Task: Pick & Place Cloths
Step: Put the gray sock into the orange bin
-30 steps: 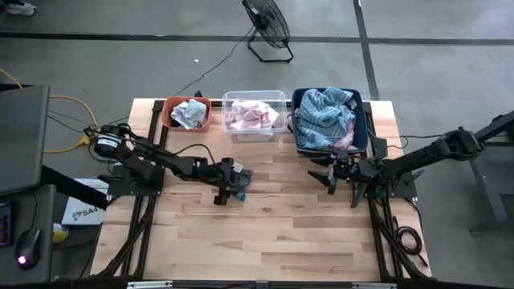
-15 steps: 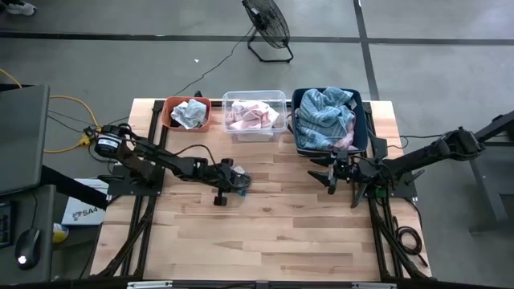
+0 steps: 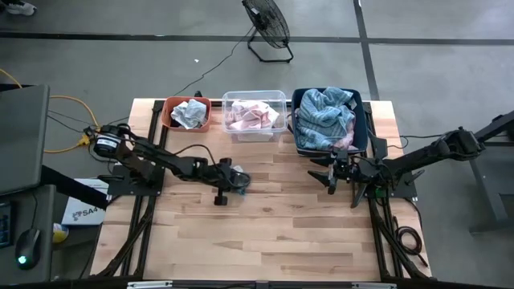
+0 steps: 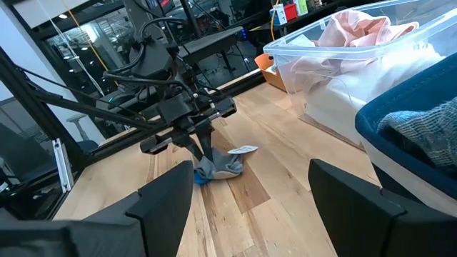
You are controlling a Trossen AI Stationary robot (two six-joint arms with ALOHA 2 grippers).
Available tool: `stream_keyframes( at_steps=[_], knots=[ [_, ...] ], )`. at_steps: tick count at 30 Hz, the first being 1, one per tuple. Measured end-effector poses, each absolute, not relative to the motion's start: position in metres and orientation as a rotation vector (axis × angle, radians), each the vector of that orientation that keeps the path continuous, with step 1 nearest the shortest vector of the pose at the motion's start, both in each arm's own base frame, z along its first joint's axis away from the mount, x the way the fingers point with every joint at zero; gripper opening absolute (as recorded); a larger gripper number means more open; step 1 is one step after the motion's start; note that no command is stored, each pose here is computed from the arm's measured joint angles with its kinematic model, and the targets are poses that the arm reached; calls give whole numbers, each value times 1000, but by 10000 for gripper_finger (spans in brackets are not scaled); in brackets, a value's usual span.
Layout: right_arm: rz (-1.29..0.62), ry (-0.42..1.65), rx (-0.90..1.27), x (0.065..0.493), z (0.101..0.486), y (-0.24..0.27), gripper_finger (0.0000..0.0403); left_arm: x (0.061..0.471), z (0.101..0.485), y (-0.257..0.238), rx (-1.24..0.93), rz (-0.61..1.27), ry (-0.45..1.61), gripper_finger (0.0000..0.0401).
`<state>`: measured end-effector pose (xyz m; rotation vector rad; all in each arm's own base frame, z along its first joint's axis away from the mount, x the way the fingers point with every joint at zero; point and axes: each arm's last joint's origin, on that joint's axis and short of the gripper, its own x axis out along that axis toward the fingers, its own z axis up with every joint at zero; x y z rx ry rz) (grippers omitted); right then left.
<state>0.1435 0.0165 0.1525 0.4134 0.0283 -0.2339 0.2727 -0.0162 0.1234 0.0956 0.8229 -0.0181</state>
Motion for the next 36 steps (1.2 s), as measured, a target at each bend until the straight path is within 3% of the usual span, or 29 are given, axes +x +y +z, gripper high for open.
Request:
stream_keyframes(
  at_steps=[12,24,36],
  knots=[
    [-234,28,414,144,153,16,270,248,155,-20,92,148,839,2],
    [-234,27,414,144,153,16,270,212,191,-10,23,522,774,2],
    [-234,29,414,143,152,16,270,170,215,-1,-66,750,711,2]
  ],
)
